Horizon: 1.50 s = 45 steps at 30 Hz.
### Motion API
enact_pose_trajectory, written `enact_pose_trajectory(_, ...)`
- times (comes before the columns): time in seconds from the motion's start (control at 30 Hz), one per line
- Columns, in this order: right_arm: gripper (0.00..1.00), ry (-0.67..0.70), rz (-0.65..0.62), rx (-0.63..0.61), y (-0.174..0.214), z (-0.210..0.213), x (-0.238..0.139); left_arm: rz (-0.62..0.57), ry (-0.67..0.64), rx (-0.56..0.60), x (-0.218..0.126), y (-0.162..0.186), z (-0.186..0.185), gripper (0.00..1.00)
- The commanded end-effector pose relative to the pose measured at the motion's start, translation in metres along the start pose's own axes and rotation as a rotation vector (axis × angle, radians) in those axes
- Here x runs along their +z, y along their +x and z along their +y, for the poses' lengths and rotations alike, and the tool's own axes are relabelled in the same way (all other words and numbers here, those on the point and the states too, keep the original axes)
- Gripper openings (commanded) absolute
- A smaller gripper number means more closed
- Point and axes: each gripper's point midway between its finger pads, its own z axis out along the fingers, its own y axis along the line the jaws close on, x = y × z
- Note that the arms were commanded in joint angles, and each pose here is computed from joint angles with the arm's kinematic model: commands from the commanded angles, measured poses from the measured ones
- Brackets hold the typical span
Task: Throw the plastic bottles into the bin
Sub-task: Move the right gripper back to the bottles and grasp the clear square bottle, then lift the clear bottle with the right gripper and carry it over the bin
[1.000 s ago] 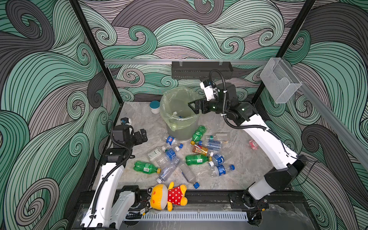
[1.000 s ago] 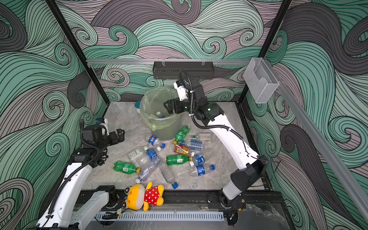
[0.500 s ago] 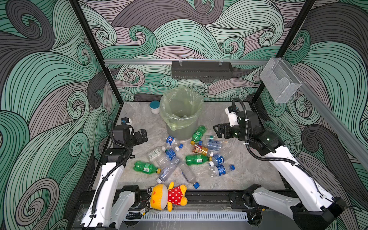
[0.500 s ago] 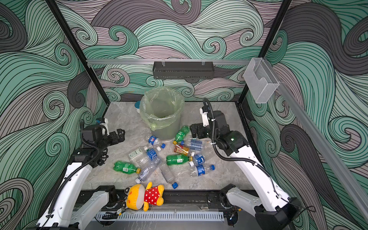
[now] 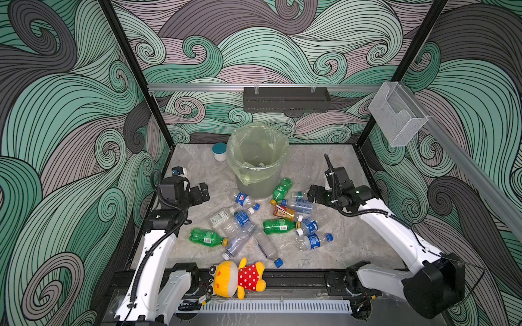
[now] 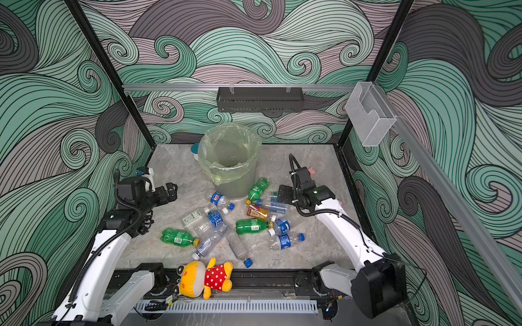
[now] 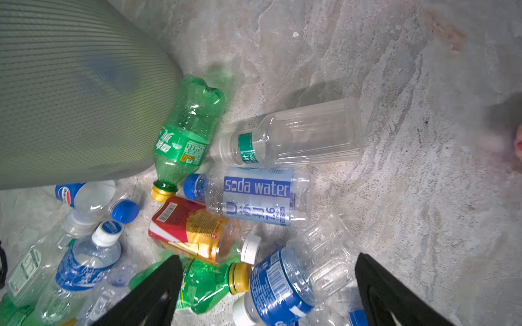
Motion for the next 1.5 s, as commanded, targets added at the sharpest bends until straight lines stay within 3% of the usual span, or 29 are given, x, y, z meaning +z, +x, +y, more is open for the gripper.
enact_pose_trajectory(0.0,0.95,0.009,-0.042,0.107,-0.009,-0.005,0.017,-0.005,0.002,0.001,-0.005,0.002,0.001,0.99)
enact_pose_trajectory(0.5,0.82,-0.027,0.004,0.235,-0.015,-0.012,0.092,-0.007,0.003,0.001,-0.004,0.002,0.001,0.99)
enact_pose_trajectory(1.47,0.89,-0.017,0.027,0.278,-0.081,-0.026,0.160,0.001,-0.002,0.005,-0.002,0.002,0.002,0.99)
